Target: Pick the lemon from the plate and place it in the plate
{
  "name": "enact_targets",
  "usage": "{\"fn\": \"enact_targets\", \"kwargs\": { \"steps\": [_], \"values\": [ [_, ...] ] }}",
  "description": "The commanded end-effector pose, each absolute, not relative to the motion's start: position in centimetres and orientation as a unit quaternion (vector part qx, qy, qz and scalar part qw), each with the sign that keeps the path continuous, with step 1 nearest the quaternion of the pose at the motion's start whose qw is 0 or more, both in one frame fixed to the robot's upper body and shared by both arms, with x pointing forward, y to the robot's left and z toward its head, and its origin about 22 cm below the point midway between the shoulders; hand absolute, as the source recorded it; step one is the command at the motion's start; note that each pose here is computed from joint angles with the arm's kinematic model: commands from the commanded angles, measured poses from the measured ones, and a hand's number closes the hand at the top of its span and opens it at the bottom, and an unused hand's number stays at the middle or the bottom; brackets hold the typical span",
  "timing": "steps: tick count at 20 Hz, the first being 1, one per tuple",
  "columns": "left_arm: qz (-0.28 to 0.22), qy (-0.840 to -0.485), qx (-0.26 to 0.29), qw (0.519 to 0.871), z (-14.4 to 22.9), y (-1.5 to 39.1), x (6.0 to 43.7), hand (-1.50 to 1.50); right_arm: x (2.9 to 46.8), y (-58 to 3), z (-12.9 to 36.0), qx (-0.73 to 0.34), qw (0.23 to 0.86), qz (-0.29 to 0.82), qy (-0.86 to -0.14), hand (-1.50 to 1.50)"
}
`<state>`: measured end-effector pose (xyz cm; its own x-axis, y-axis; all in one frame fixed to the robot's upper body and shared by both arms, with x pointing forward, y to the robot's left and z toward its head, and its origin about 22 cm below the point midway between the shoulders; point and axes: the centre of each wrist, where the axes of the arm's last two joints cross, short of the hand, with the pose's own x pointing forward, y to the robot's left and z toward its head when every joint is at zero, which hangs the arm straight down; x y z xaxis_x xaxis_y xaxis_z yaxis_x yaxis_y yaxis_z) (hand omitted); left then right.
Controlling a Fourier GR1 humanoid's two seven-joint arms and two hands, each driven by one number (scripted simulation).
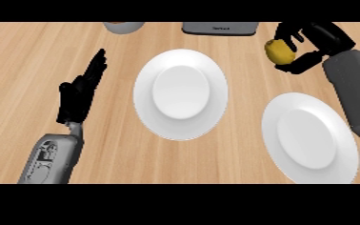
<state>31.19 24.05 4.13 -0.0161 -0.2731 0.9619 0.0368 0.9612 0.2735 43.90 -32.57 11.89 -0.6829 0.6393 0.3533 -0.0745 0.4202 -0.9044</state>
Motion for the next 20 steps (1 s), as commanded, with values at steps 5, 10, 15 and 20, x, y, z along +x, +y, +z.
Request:
{"fn": "enact_targets", "kwargs": {
  "steps": [5, 10, 15, 20],
  "values": [
    [-0.1, -0.7, 0.097, 0.7, 4.0, 24.3, 31.0, 0.0, 46.0, -23.8, 13.5, -0.048, 0.312, 0.5, -0.806, 1.5],
    [-0.1, -0.701, 0.103, 0.698, 3.9, 26.3, 30.5, 0.0, 45.8, -19.5, 13.7, -0.013, 0.348, 0.525, -0.777, 1.5],
    [-0.097, -0.697, 0.095, 0.704, 3.9, 24.9, 31.0, 0.0, 44.4, -13.7, 10.5, 0.017, 0.343, 0.535, -0.772, 1.5],
    [-0.106, -0.701, 0.095, 0.699, 3.9, 24.9, 30.8, 0.0, 42.6, -8.6, 8.7, 0.006, 0.344, 0.566, -0.749, 1.5]
  ]
}}
